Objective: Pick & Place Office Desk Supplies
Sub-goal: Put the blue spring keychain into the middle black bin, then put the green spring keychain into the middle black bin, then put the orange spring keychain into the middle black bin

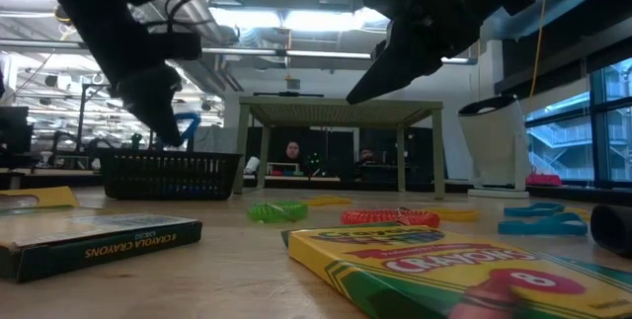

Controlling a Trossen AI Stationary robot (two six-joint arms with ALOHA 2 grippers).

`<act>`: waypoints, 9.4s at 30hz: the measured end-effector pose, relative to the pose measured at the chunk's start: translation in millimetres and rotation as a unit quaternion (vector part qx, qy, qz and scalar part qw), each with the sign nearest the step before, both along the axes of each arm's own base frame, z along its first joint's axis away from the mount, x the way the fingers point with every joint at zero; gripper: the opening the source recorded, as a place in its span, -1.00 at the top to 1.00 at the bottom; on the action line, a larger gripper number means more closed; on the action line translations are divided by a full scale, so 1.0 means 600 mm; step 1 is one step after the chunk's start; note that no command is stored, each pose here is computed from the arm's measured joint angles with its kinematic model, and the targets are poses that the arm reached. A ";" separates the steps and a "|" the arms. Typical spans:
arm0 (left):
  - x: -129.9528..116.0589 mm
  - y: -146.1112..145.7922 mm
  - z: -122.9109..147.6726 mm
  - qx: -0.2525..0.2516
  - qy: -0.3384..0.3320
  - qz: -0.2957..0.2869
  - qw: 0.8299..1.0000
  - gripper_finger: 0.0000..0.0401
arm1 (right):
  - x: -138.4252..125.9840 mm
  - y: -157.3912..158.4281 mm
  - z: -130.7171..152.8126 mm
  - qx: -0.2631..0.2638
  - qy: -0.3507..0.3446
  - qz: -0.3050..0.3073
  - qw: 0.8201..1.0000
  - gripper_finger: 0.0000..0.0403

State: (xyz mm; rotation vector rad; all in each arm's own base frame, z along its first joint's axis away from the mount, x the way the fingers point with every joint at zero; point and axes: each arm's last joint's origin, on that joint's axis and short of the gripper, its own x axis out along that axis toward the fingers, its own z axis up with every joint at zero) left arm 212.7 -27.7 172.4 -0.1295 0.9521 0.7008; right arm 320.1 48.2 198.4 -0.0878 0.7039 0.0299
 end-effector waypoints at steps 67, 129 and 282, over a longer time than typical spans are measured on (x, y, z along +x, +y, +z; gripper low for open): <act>0.126 -0.094 0.007 -0.042 -0.155 -0.246 0.956 0.04 | 0.002 0.080 -0.043 0.114 0.035 0.017 0.993 0.05; 0.178 -0.085 -0.117 -0.061 -0.088 -0.316 0.943 0.80 | 0.000 0.078 -0.041 0.047 0.023 0.008 0.999 0.05; 0.031 0.022 0.078 0.007 -0.126 -0.049 0.991 0.49 | -0.022 0.079 -0.059 0.138 0.131 -0.023 0.982 0.05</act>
